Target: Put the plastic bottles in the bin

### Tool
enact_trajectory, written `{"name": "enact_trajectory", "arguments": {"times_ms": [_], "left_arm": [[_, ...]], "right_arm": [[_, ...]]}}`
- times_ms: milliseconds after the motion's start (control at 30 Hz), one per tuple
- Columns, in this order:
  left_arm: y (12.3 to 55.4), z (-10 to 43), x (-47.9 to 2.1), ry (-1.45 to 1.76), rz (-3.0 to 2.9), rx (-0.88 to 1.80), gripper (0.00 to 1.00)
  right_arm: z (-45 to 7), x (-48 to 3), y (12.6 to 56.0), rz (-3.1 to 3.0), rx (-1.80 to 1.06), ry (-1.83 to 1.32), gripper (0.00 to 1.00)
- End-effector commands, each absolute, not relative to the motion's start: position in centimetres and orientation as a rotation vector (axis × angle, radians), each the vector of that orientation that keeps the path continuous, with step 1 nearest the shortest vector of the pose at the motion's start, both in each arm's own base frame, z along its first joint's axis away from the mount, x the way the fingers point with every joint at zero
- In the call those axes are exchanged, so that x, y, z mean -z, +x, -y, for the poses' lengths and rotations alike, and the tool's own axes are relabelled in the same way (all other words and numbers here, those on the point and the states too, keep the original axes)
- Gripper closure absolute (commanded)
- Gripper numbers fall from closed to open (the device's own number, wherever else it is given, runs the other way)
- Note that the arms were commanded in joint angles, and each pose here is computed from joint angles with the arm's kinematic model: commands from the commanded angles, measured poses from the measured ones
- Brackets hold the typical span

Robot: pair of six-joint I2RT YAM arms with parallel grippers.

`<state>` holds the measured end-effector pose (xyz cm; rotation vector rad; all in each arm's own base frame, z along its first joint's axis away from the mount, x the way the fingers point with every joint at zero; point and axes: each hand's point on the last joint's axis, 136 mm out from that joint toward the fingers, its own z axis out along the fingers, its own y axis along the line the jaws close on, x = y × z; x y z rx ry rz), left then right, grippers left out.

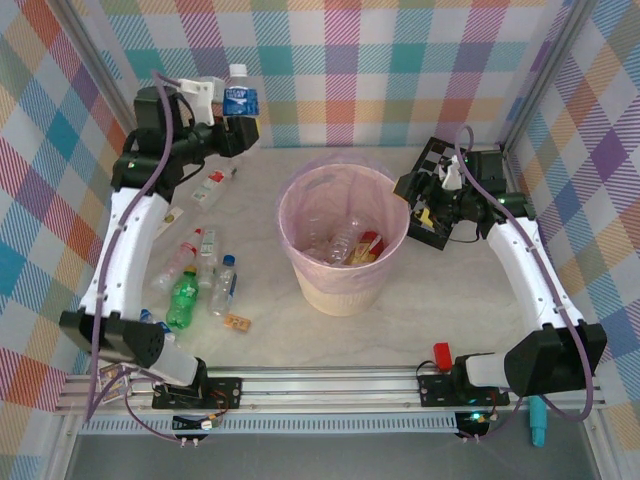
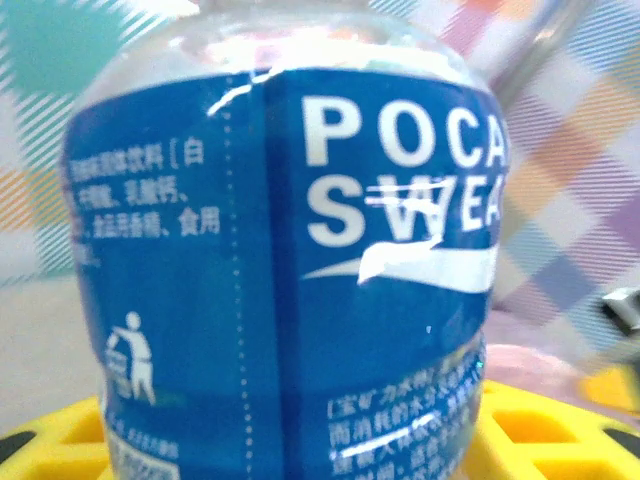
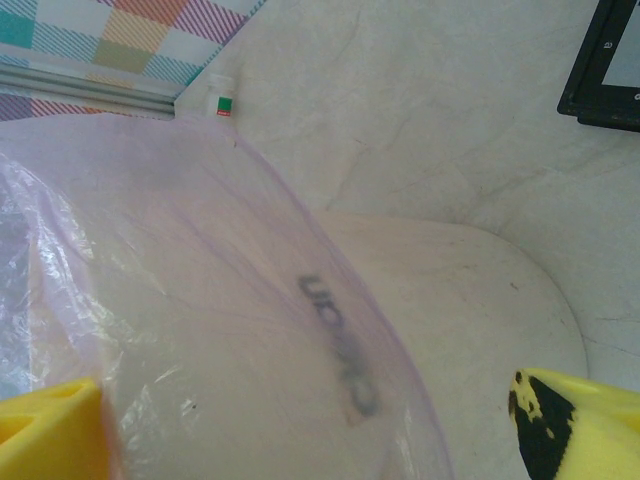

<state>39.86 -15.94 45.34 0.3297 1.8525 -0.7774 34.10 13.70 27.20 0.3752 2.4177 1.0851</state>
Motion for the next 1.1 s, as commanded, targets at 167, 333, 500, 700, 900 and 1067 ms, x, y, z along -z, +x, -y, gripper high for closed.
{"name": "enact_trajectory", "arguments": {"times_ms": [167, 333, 500, 700, 900, 1067], "left_arm": [[31.4, 25.2, -48.0, 0.690, -1.750, 1.034, 0.70], [29.5, 29.2, -43.9, 0.815, -1.893, 1.021, 0.74], [29.4, 31.3, -37.0, 0.947, -2.099, 0.797, 0.76], [30.0, 30.4, -31.0, 0.983, -2.300, 0.563, 0.77], [30.5, 30.2, -26.4, 0.962, -2.442, 0.466, 0.78], [30.4, 30.0, -23.0, 0.966, -2.524, 0.391, 0.69]], "right_arm": [[-13.5, -28.4, 35.7, -2.370, -1.074, 0.392, 0.04], [-13.4, -28.8, 35.6, -2.358, -1.073, 0.383, 0.05], [-13.7, -29.0, 35.6, -2.356, -1.090, 0.372, 0.04], [-13.4, -29.2, 35.4, -2.356, -1.060, 0.357, 0.04], [-13.6, -28.8, 35.6, -2.363, -1.077, 0.359, 0.04], [-13.6, -28.5, 35.7, -2.368, -1.074, 0.362, 0.04]]}}
